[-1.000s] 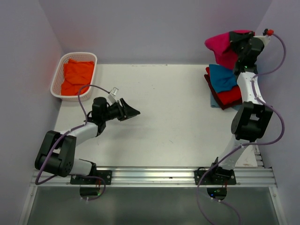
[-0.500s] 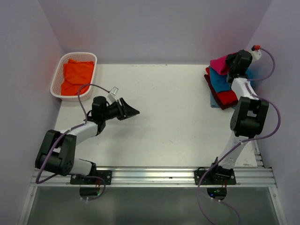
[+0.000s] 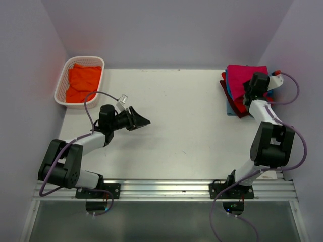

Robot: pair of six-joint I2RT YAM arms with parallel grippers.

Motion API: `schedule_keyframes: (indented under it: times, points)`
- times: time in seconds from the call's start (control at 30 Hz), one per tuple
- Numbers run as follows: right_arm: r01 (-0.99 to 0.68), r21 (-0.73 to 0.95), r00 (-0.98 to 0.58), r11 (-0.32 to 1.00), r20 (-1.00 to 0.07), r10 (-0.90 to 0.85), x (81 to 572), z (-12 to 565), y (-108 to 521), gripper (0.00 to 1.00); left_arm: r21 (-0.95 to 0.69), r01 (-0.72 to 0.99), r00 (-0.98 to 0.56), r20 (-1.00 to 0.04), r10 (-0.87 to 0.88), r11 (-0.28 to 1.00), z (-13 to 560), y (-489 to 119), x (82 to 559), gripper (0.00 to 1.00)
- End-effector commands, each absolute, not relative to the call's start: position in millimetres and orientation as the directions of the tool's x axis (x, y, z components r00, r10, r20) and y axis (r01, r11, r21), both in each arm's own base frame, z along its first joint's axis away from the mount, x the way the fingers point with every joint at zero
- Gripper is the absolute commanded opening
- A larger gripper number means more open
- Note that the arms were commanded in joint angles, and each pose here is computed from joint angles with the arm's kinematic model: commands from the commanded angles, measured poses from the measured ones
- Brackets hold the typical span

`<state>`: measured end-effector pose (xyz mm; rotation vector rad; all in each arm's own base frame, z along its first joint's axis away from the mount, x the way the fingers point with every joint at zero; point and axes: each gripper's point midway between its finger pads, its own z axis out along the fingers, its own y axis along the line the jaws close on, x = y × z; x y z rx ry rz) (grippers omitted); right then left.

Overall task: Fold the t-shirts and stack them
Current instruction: Put the neatly folded tshirt into the corner of the board with the right arm

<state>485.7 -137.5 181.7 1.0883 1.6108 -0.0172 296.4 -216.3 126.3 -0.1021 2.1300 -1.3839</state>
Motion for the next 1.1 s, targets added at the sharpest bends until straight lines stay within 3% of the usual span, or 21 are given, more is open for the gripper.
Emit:
schedule_keyframes:
  times: [0.0,0.03,0.13,0.17,0.4,0.5,0.53,0.57,0.6,0.77,0.97,1.07]
  points:
    - [0.711,0.481,0.077,0.513,-0.778,0.623,460,188,-145,0.52,-0.845,0.312,-0.792,-0.484,-0.372,0.434,144,-216,297,0.49]
    - [0.705,0.478,0.052,0.524,-0.772,0.634,460,190,-141,0.74,-0.846,0.312,-0.791,-0.483,-0.375,0.433,145,-215,296,0.49]
    - [0.689,0.479,-0.002,0.544,-0.750,0.662,452,186,-128,0.95,-0.845,0.317,-0.788,-0.487,-0.376,0.431,147,-215,294,0.49]
    - [0.689,0.479,-0.006,0.544,-0.747,0.665,449,186,-127,0.99,-0.845,0.317,-0.788,-0.487,-0.376,0.431,147,-215,293,0.49]
    - [0.607,0.536,-0.038,0.587,-0.717,0.696,409,197,-98,0.99,-0.837,0.337,-0.770,-0.508,-0.385,0.430,156,-213,289,0.51]
    - [0.475,0.611,0.025,0.634,-0.729,0.684,399,232,-83,0.83,-0.824,0.364,-0.754,-0.535,-0.382,0.435,163,-212,290,0.51]
    - [0.435,0.625,0.031,0.648,-0.730,0.683,400,239,-78,0.70,-0.823,0.367,-0.753,-0.537,-0.382,0.433,164,-212,290,0.51]
    - [0.415,0.631,0.050,0.655,-0.735,0.676,402,246,-80,0.43,-0.822,0.373,-0.750,-0.540,-0.382,0.430,165,-213,291,0.51]
    - [0.431,0.634,0.072,0.642,-0.734,0.676,404,251,-85,0.00,-0.823,0.372,-0.751,-0.539,-0.382,0.429,166,-213,292,0.51]
    - [0.486,0.624,0.094,0.612,-0.733,0.673,433,231,-105,0.00,-0.820,0.378,-0.747,-0.544,-0.381,0.429,167,-213,293,0.50]
    - [0.711,0.490,0.024,0.505,-0.734,0.678,461,137,-141,0.00,-0.825,0.367,-0.762,-0.532,-0.370,0.431,159,-214,291,0.49]
    - [0.743,0.441,-0.042,0.503,-0.720,0.692,473,99,-143,0.00,-0.825,0.364,-0.764,-0.530,-0.369,0.432,157,-213,290,0.49]
